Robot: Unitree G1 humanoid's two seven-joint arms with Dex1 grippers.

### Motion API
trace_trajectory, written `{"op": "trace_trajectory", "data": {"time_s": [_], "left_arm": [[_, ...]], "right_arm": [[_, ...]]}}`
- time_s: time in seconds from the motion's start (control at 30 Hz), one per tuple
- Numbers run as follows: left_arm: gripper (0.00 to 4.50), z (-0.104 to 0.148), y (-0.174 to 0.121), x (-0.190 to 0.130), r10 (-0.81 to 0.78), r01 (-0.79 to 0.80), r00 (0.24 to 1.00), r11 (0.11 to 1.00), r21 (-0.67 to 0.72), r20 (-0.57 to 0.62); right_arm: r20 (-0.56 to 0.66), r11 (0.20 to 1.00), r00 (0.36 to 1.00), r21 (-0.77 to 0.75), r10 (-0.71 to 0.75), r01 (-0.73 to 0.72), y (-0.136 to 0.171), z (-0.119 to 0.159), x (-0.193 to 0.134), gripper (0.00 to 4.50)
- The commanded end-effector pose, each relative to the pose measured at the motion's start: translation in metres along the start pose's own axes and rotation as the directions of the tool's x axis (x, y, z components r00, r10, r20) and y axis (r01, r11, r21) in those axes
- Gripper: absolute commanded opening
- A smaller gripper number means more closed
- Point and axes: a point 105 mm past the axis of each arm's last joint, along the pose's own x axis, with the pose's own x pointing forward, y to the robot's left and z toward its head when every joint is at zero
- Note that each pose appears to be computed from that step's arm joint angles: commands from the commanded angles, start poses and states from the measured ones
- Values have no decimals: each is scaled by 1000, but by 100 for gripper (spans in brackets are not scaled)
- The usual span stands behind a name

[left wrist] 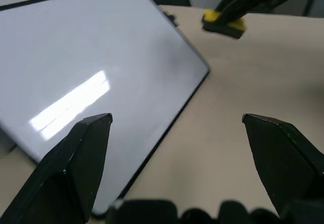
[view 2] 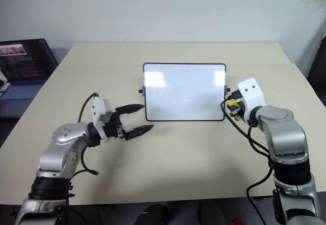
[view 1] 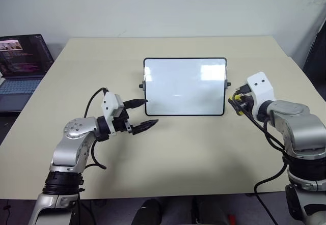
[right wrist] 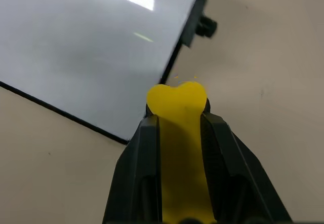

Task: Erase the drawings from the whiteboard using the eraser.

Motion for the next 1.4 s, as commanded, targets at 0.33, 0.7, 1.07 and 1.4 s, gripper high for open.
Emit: {"op": "trace_trajectory", "data": {"time_s": [0.33, 0.7, 1.07, 1.4], "left_arm": [[450, 19, -36, 2, -305, 304, 952, 952, -24, -28], [450, 10, -30, -3, -280, 281, 957, 960, 6, -79], [450, 6, -30, -4, -254, 257, 962, 966, 23, -99], [450, 7, -28, -5, -246, 250, 964, 968, 25, -102]], "right_arm": [[-52, 985, 995, 143, -87, 94, -15, -11, -11, 86], [-140, 976, 987, 193, -77, 104, -14, -36, -6, 86], [-144, 974, 987, 207, -68, 97, -9, -41, 4, 86], [-102, 977, 993, 194, -65, 84, -5, -28, 16, 86]]}}
